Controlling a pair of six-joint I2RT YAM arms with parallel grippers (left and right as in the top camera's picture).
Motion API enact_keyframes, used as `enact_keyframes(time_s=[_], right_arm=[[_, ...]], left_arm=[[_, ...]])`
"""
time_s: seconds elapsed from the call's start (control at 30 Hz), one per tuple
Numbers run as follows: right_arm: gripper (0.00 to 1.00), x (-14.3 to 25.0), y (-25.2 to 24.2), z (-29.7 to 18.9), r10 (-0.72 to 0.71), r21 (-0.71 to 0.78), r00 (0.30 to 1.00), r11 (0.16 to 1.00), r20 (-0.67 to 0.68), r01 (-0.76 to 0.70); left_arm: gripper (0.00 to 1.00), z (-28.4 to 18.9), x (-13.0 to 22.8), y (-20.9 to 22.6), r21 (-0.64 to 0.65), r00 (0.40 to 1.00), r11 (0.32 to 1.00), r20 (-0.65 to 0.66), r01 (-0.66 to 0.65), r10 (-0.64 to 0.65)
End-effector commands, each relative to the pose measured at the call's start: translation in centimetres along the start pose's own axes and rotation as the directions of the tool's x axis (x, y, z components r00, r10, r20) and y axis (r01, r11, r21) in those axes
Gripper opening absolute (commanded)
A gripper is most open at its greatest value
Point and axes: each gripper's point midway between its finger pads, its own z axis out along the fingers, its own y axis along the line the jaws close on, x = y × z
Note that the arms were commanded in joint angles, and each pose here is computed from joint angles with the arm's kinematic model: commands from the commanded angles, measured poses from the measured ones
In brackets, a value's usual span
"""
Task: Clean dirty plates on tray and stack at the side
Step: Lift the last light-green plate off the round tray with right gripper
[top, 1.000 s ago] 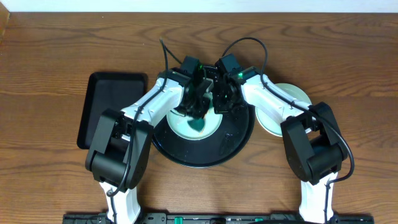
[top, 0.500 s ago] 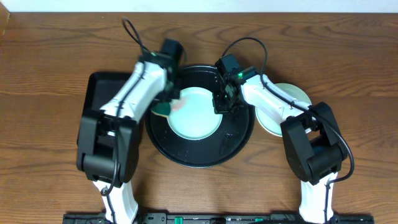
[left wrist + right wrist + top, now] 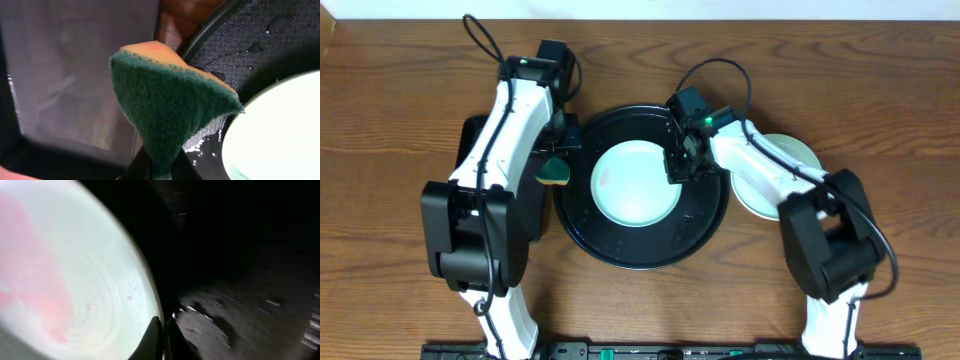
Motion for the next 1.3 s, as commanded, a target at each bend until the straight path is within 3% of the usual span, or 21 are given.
enact_keyframes(time_s=[0.0,0.17,0.4,0.6,0.83,1.07,1.27], right_arm=[[0.01,-2.0,-0.6,-5.4,-0.097,0.132,0.981,0.988,0.168,0.075],[0.01,-3.2,-1.1,-10.6,-0.208,0.316,0.928,0.943,0.309,0.106],[0.01,-3.9,-0.6,-17.7,-0.350,0.541,0.817,0.839,0.459,0.056],[0.01,-3.3,0.7,-21.7,-0.479,0.694,0.732,0.720,0.485,0.012],[0.01,-1.9,3.1,-24.3,-0.589,0.800,0.655,0.599,0.473,-0.040],[0.01,-0.4,4.3,-28.3,-0.656,0.863,0.575,0.459,0.488,-0.209],[0.01,0.3,4.9,-29.3,-0.677,0.871,0.552,0.426,0.487,-0.245]], left_arm=[[0.07,-1.6,-0.6,0.1,0.081,0.999,0.996,0.022,0.039,-0.041],[0.07,-3.0,-0.8,0.3,0.162,0.998,0.986,0.042,0.046,-0.053],[0.07,-9.2,-2.4,0.7,0.219,0.960,0.976,0.271,0.012,-0.073],[0.08,-12.8,-3.7,0.8,0.253,0.907,0.967,0.409,-0.007,-0.100],[0.07,-12.5,-3.9,0.8,0.252,0.909,0.968,0.406,-0.007,-0.100],[0.08,-12.5,-3.9,0.8,0.252,0.909,0.968,0.406,-0.007,-0.100],[0.08,-12.5,-3.8,0.8,0.252,0.909,0.968,0.405,-0.006,-0.100]])
